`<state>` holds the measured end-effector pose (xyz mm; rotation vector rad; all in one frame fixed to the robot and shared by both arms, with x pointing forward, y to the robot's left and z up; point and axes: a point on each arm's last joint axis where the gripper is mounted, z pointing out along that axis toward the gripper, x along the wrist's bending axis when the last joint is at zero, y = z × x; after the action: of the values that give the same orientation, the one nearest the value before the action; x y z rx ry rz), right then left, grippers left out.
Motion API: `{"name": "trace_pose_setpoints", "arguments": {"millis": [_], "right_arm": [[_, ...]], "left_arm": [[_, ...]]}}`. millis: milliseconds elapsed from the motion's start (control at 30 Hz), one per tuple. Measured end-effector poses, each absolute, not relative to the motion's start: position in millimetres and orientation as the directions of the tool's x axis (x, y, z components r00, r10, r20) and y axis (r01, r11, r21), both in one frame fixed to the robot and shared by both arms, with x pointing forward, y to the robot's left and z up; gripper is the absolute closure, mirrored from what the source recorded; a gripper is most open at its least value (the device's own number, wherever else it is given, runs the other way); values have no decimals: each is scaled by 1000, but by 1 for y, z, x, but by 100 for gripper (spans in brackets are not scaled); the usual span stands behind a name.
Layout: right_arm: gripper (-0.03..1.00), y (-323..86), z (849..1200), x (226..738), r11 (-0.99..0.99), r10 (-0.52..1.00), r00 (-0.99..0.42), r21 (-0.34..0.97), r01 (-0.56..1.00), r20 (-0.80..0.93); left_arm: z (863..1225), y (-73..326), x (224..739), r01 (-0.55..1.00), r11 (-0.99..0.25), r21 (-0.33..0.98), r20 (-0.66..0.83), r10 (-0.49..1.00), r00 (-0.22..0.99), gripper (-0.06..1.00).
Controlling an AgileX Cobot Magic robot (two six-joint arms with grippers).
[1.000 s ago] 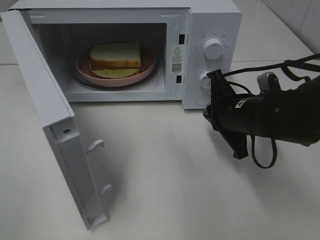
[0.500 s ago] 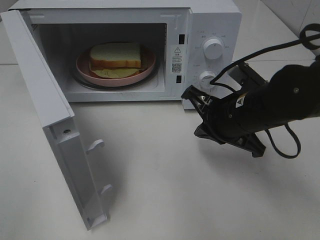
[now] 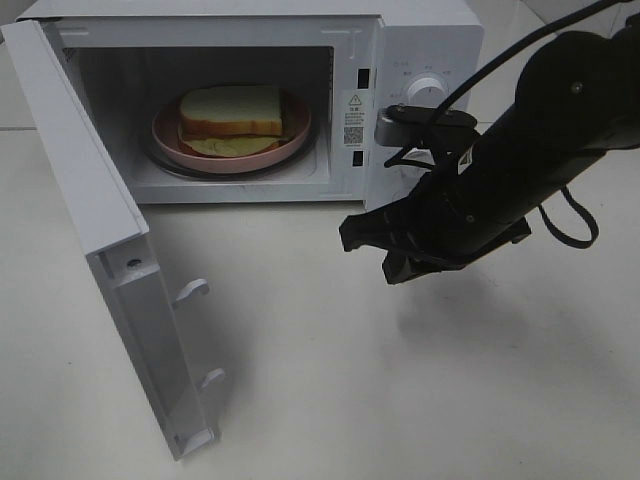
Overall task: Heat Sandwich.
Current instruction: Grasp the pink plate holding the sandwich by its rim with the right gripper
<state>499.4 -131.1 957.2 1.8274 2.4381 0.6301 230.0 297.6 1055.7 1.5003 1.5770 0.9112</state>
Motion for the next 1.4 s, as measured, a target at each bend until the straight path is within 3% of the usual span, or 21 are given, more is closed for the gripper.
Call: {"name": "trace_pose_setpoints", "arguments": {"millis": [233, 267, 400, 500, 567, 700, 900, 1100, 1200, 1233, 1300, 1333, 1400], "right_arm": [[91, -132, 959, 495, 522, 808, -577, 305, 797, 124], [91, -133, 959, 493, 631, 730, -678, 295, 718, 89], [91, -134, 958, 490, 775, 579, -814, 278, 567, 44], [90, -136, 957, 485, 915, 332, -943, 244, 322, 1], [90, -136, 957, 485, 933, 280, -960, 239, 270, -10], [88, -140, 956, 486, 981, -67, -993, 178, -83, -99], [86, -145, 956, 488, 973, -187, -973, 108, -202, -135], [63, -148, 956, 492, 978, -182, -967, 70, -197, -176], [38, -146, 957, 496, 987, -110, -971, 92, -132, -211], [38, -146, 957, 496, 987, -110, -971, 92, -132, -211], [24, -146, 957, 497, 988, -99, -971, 93, -122, -219], [12, -147, 957, 497, 989, -99, -970, 89, -121, -221], [7, -147, 957, 497, 989, -104, -969, 84, -125, -223]], "left_arm": [[1056, 298, 230, 454, 54, 889, -51, 999, -18, -2], [1056, 298, 230, 454, 54, 889, -51, 999, -18, -2], [1056, 298, 230, 454, 54, 889, -51, 999, -18, -2], [1056, 298, 230, 454, 54, 889, -51, 999, -18, -2], [1056, 298, 230, 454, 54, 889, -51, 999, -18, -2], [1056, 298, 230, 454, 54, 889, -51, 999, -18, -2], [1056, 298, 230, 454, 54, 889, -51, 999, -18, -2], [1056, 298, 230, 454, 54, 889, -51, 999, -18, -2], [1056, 298, 230, 454, 54, 889, -51, 999, -18, -2], [1056, 298, 230, 454, 54, 889, -51, 999, -18, -2], [1056, 298, 230, 454, 54, 889, -51, 999, -18, -2], [1056, 298, 230, 454, 54, 889, -51, 999, -18, -2], [1056, 298, 230, 454, 54, 889, -51, 999, -18, -2]]}}
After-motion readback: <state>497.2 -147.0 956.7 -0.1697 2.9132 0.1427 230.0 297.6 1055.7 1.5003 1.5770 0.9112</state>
